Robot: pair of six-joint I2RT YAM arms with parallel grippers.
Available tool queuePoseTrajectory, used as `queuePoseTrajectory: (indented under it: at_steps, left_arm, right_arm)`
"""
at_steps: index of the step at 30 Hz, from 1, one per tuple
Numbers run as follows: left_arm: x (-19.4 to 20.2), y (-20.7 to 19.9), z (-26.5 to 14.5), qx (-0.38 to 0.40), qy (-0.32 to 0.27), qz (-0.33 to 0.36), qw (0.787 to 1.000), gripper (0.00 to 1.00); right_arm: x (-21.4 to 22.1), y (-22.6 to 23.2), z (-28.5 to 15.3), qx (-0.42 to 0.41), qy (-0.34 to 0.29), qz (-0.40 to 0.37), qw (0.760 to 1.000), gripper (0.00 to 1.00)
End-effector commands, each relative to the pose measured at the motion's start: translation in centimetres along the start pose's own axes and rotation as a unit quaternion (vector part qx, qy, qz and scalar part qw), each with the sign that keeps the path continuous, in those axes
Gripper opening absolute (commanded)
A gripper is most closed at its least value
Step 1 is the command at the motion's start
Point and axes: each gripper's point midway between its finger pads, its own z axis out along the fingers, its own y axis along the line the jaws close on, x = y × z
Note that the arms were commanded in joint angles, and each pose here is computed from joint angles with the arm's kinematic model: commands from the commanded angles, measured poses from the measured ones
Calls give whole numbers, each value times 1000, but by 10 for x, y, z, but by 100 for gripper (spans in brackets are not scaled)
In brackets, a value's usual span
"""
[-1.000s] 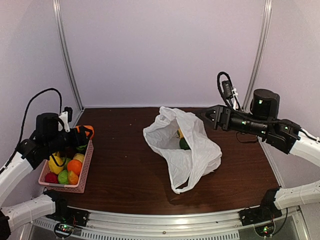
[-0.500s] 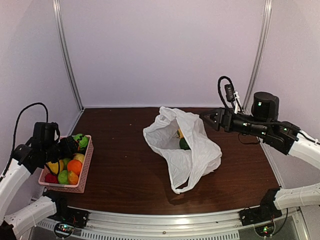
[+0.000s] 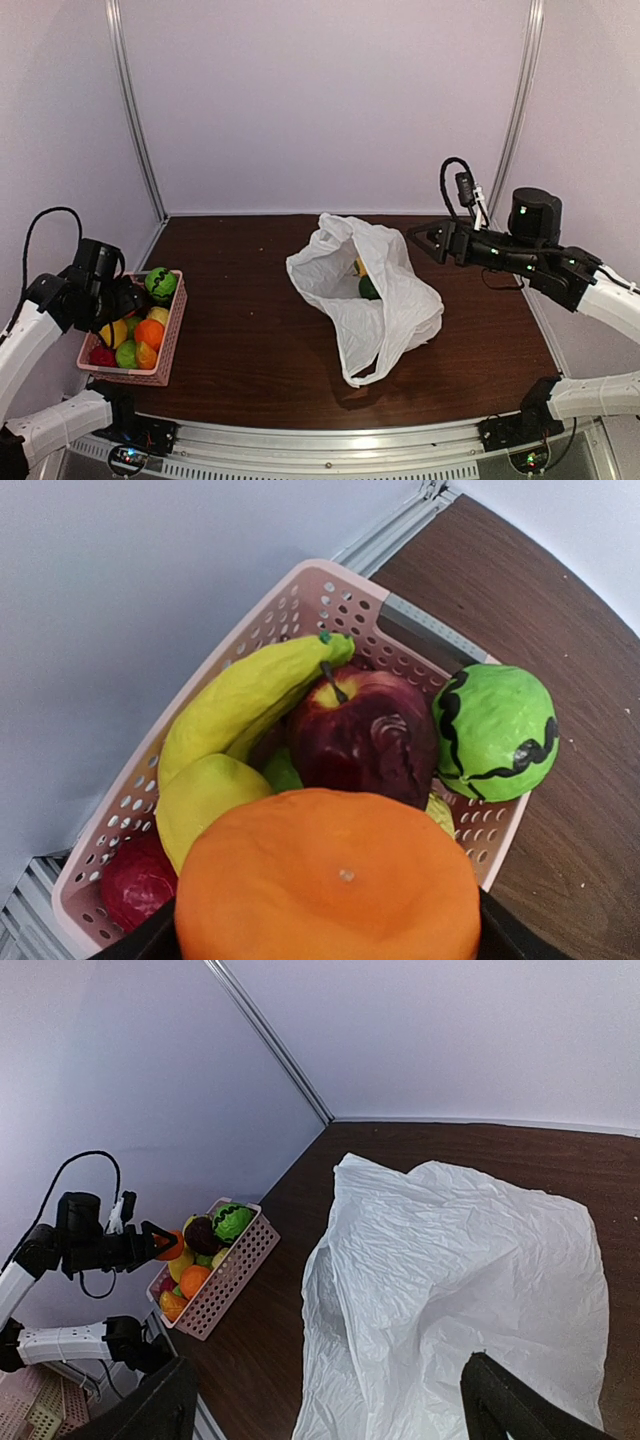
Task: Untie the knot of the plastic bag and take out the fruit
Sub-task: Place the fake fruit in the bin.
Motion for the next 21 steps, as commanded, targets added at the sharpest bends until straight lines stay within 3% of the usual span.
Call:
queuePoseTrajectory:
  at_steps: [1,13,21]
  left_arm:
    - [-2,8,2,-32,3,-11,999,81]
    - [4,12,7,-65,30,3,997,97]
    - [0,12,0,-55,22,-2,998,98]
  right_arm:
    - [-1,1,-1,-17,-5,-14,1000,92]
    - [3,-9,1,-20,-2,-8,1000,92]
    - [2,-10,0,-21,0,-5,1000,92]
